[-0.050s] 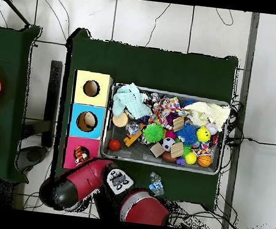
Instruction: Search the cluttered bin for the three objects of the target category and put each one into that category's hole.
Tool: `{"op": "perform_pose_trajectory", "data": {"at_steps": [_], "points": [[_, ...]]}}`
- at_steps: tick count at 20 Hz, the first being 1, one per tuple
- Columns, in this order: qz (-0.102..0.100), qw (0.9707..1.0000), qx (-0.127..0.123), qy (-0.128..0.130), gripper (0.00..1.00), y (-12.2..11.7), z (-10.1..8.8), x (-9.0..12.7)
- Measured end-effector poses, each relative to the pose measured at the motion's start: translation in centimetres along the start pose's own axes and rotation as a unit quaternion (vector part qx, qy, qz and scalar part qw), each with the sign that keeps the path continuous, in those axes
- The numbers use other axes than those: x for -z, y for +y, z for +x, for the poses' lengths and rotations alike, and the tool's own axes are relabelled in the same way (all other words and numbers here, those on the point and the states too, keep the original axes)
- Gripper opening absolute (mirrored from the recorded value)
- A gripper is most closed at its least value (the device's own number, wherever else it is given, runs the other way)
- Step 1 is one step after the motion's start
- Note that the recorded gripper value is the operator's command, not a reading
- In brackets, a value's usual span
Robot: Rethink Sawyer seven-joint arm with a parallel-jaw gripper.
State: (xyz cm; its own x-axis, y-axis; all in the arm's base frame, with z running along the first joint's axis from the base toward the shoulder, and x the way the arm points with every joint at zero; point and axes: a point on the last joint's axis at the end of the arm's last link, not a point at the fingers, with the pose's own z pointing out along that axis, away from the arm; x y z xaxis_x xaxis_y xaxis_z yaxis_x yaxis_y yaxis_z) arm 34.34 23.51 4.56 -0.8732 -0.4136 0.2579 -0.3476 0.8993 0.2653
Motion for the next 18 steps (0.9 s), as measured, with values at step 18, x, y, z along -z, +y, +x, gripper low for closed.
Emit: {"op": "perform_pose_trajectory", "data": {"at_steps": [18], "points": [[0.02, 0.9996, 0.009, -0.019, 1.0, -0.1, -1.3, 1.6]]}}
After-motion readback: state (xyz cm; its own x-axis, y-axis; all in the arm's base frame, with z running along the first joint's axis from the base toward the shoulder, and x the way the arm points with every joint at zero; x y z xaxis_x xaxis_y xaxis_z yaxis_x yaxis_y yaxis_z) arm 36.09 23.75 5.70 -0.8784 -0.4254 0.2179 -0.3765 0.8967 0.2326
